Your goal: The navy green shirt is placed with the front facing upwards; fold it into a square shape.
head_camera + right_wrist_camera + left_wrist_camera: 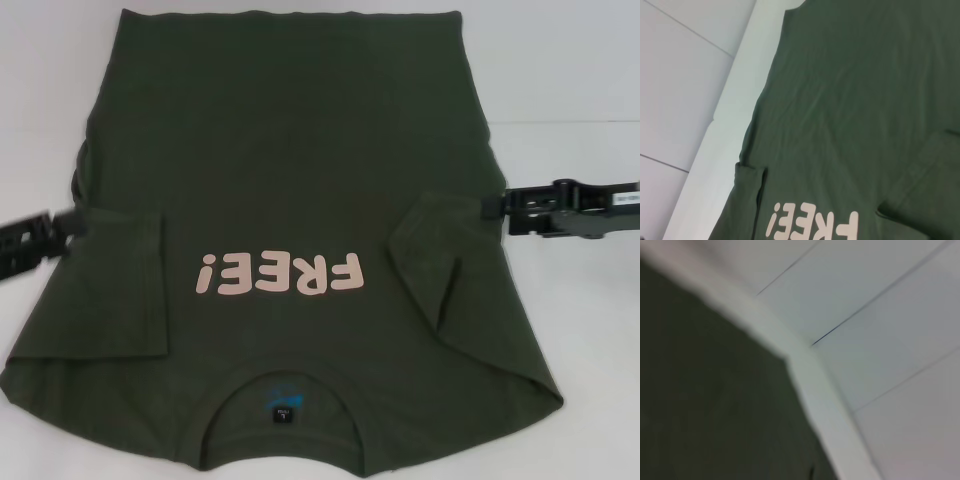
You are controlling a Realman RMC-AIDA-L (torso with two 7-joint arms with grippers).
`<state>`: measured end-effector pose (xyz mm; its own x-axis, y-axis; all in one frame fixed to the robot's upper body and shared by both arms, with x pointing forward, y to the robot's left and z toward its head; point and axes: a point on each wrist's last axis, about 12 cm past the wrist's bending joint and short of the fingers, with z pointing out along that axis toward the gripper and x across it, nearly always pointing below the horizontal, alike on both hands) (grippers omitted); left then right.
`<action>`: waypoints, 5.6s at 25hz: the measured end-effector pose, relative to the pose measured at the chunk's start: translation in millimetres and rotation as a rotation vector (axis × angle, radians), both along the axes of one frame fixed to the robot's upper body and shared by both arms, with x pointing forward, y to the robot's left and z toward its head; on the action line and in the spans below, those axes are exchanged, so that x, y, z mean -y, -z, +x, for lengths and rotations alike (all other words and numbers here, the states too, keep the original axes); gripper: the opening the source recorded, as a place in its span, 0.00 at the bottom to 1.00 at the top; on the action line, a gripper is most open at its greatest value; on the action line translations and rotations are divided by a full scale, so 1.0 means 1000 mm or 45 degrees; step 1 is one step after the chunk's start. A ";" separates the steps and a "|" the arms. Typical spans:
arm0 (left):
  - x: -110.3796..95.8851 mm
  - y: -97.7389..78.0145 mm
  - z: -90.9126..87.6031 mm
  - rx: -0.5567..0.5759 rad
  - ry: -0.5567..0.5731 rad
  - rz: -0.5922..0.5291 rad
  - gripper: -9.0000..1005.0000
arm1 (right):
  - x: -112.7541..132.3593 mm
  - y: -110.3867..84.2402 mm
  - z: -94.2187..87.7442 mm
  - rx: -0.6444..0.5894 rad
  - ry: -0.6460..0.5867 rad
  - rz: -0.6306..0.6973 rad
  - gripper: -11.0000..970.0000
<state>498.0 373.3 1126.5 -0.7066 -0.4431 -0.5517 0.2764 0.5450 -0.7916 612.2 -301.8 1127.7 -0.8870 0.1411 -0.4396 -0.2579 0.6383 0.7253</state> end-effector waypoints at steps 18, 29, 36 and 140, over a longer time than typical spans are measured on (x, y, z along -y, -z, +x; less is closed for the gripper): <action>-0.043 0.049 -0.046 -0.618 -0.321 0.027 0.66 | 0.025 -0.003 -0.012 0.014 0.053 0.019 0.77; -0.044 0.064 -0.042 -0.674 -0.383 0.030 0.66 | 0.028 -0.003 -0.012 0.021 0.085 0.037 0.77; -0.045 0.067 -0.041 -0.683 -0.413 0.022 0.66 | 0.030 -0.004 -0.012 0.025 0.096 0.037 0.77; -0.029 0.058 -0.001 -0.508 -0.312 0.035 0.01 | 0.001 0.038 -0.047 -0.259 -0.391 -0.368 0.77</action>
<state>496.5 402.4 1068.7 -0.7423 -0.6124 -0.2720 -0.1860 0.5783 -0.7943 565.6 -302.9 1089.5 -0.9407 -0.2445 -0.2353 -0.3379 0.7378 0.5843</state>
